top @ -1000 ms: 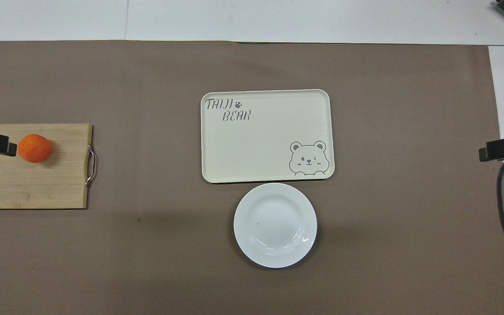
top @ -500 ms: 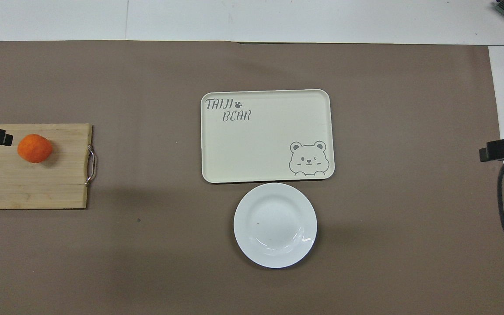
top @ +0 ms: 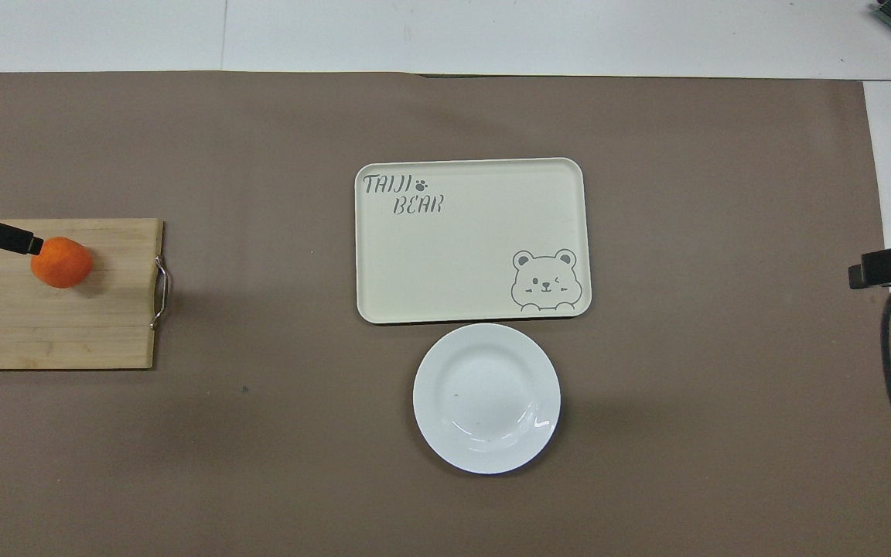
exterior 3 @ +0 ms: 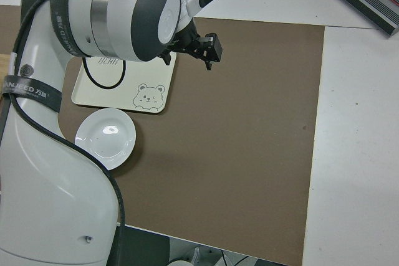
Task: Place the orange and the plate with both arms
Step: 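Move the left gripper to the orange and close on it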
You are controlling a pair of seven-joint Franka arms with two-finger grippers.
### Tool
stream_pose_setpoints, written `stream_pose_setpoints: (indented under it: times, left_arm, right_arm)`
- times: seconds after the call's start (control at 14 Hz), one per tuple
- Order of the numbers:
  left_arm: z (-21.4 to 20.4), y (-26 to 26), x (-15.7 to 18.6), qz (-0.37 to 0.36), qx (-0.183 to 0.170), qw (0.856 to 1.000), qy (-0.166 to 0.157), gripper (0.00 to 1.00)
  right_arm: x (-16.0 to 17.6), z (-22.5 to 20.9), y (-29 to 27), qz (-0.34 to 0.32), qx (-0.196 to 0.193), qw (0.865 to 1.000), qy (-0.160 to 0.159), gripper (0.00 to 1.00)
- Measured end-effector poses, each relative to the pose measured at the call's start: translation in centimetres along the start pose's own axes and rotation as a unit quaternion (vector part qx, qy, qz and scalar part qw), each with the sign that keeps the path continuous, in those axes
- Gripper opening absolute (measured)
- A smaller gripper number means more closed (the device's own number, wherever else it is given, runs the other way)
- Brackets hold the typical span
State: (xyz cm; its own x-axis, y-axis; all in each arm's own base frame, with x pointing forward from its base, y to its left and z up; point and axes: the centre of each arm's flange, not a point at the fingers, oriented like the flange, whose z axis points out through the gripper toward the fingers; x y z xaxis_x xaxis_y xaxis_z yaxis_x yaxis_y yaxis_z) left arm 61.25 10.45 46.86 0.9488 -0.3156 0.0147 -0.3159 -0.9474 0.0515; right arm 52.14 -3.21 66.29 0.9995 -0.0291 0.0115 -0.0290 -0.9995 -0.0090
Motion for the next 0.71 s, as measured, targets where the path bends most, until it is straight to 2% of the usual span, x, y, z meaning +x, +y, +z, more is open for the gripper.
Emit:
stream_pose_setpoints:
  times: [0.43,0.71]
  left_arm:
    - [10.4,-0.4,-0.9,0.011,0.002,1.000,-0.003,1.00]
    - [12.1,-0.9,-1.1,0.021,0.008,1.000,0.004,1.00]
  right_arm:
    - [0.0,0.0,0.2,0.002,0.000,1.000,0.000,1.00]
    - [0.0,0.0,0.0,0.000,0.000,1.000,0.000,1.00]
